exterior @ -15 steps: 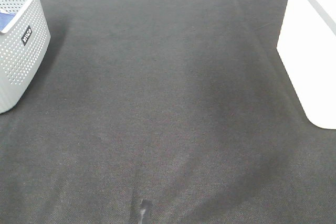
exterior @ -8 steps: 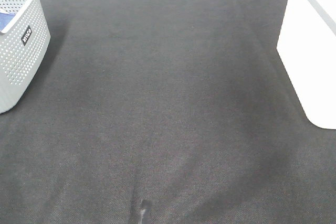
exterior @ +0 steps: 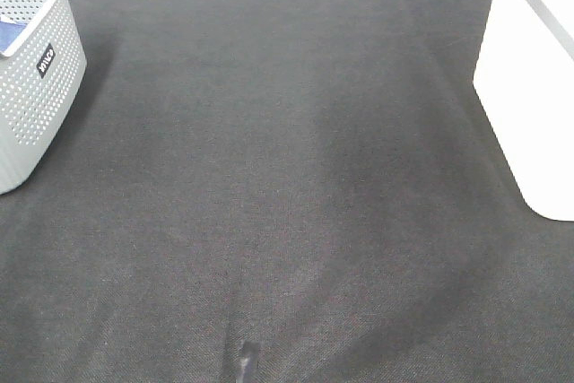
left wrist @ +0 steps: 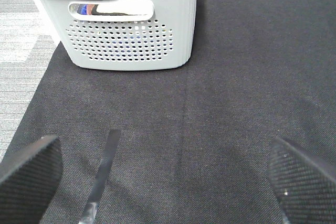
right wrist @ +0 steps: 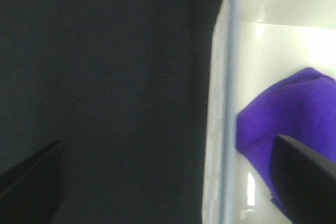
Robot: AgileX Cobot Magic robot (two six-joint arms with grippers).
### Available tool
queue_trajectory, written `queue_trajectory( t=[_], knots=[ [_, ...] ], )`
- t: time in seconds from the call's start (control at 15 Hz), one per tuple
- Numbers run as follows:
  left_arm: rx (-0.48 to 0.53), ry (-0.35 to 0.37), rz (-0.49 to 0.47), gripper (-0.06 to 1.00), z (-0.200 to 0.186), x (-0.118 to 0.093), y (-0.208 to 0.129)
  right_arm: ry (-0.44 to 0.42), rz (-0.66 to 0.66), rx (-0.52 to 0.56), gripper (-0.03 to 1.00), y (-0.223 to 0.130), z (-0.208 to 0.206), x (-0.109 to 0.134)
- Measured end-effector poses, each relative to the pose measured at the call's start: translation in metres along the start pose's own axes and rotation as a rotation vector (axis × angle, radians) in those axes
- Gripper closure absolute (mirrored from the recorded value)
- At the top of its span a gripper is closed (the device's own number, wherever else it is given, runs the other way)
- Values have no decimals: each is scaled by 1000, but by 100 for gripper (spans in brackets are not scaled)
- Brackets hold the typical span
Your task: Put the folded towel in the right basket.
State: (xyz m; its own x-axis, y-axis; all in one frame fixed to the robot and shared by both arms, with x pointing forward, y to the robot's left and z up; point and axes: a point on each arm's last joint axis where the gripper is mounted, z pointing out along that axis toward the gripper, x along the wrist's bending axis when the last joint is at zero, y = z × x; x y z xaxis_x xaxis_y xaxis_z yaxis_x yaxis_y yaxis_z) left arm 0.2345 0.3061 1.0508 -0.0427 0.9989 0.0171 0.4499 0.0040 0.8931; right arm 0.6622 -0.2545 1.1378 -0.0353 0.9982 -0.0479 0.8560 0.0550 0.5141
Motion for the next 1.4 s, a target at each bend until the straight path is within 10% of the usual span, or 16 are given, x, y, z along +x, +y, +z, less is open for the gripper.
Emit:
queue_trajectory(
  t=[0.27,0.87,1.2,1.4],
  knots=[
    [0,0,0,-4,0,0,0,37,10,6,-1,-72,-74,1],
    [0,0,0,-4,0,0,0,88,3,-389,-1,-345,-145,-23],
    [0,0,0,-4,0,0,0,84,-37,-565,0,-409,-143,-28],
    [0,0,0,-4,0,0,0,104,-38,-489,0,-419,-138,-26]
  ],
)
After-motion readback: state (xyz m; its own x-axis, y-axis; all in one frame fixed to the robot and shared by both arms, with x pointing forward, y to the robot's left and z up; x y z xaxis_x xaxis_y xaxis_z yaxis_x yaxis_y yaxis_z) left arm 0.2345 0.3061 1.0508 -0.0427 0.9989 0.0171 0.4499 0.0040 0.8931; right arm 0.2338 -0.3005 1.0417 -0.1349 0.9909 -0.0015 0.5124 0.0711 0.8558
